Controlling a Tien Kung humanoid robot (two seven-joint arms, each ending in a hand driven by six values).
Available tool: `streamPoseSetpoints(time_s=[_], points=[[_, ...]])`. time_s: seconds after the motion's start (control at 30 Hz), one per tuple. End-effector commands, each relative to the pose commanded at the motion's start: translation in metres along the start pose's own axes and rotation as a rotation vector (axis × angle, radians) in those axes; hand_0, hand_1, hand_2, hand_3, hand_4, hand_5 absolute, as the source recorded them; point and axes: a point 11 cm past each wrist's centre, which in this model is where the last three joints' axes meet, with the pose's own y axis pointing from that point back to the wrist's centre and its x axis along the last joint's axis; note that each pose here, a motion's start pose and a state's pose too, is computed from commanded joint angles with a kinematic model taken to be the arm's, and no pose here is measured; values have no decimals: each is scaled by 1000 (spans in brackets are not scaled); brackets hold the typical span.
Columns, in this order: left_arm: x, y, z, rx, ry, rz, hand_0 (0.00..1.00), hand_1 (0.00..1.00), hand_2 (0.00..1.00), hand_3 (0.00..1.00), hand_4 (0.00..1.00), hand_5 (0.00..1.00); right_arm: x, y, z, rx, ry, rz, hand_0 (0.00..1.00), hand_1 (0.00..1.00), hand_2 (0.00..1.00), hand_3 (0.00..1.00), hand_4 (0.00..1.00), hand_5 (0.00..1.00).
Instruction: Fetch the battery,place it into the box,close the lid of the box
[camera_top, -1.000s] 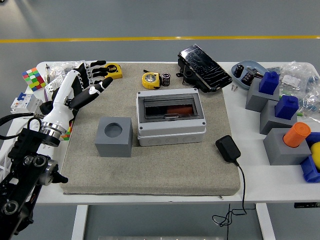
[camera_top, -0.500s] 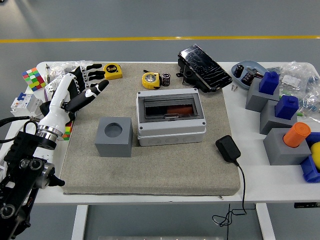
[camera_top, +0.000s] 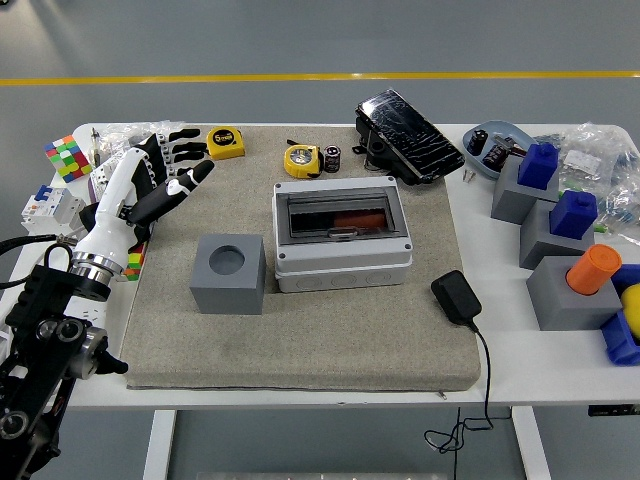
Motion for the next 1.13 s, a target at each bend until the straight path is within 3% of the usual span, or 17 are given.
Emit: streamPoseSetpoints(time_s=[1.13], points=[[5,4,-3,8,-2,17,535,696,691,730,998,512,-3,0,0,-4,-10,-5,642,648,658,578,977,584]])
